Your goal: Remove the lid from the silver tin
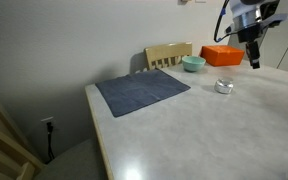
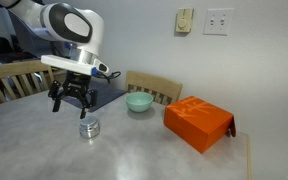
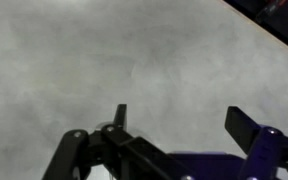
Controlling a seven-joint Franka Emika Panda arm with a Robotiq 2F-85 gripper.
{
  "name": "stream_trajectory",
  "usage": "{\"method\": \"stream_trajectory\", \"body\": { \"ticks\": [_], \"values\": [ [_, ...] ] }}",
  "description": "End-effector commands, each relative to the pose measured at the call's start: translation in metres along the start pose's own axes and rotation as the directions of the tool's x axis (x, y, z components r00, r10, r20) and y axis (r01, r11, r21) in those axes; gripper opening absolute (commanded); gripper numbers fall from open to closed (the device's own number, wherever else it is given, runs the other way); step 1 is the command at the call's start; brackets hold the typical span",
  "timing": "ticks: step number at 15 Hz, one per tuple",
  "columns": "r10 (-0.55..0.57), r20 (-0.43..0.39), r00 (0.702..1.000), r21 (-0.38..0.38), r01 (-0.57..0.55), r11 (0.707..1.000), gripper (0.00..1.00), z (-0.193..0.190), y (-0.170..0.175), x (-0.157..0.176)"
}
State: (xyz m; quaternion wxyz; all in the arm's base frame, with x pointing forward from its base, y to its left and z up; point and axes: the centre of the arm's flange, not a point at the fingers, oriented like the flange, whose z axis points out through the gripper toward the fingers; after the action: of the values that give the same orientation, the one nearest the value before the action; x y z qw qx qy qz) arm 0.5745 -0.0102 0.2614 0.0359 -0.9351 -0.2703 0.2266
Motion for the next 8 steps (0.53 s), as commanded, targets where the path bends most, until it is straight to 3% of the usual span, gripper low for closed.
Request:
{"method": "stream_trajectory", "body": {
  "ticks": [1, 5, 8],
  "values": [
    [0.003, -0.007, 1.000, 0.003, -0.003, 1.000, 1.00, 0.000, 0.001, 0.000],
    [-0.008, -0.010, 1.000, -0.021, 0.008, 1.000, 1.00, 0.001, -0.001, 0.000],
    [-0.021, -0.133, 0.991, -0.100, 0.008, 0.995, 1.00, 0.009, 0.001, 0.014]
  ]
}}
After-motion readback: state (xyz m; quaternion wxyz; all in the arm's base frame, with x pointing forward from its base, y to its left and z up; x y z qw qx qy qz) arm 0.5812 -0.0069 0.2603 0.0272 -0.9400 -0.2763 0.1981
